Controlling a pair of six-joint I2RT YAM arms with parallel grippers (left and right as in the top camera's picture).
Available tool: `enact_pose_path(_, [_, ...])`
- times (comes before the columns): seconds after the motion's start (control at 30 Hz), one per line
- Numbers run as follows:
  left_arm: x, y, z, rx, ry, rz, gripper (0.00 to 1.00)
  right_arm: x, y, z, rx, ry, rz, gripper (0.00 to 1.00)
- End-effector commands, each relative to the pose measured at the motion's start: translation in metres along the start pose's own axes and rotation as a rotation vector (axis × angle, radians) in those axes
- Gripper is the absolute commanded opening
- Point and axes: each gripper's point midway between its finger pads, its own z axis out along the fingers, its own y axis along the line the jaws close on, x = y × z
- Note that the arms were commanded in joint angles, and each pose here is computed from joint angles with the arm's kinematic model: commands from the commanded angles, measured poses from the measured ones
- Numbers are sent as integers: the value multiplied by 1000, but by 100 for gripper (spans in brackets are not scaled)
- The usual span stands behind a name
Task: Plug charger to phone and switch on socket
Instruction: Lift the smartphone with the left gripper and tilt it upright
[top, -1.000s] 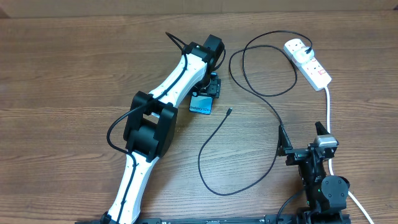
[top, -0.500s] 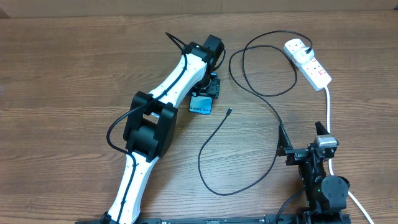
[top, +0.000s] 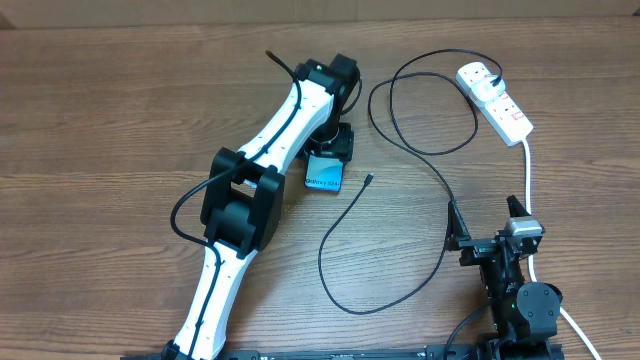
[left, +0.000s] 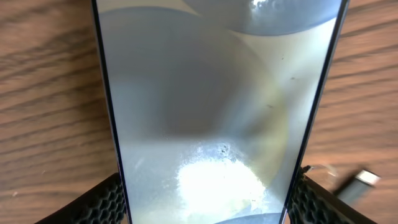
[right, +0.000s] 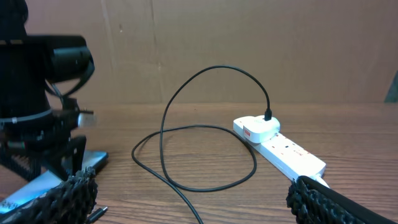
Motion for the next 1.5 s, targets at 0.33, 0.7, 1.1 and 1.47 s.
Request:
enact_pose_path(0.33, [-2, -18, -44, 288, 68, -90, 69, 1, 0, 0, 3, -5, 2, 100])
enact_pose_path(0.7, [-1, -31, -94, 784, 215, -156, 67, 1, 0, 0, 3, -5, 2, 100])
enact_pose_path(1.1, [-15, -25, -165, 1251, 280, -223, 67, 1, 0, 0, 3, -5, 2, 100])
enact_pose_path(1.47, [-15, -21, -176, 1289, 397, -369, 67, -7, -5, 0, 29, -41, -1, 100])
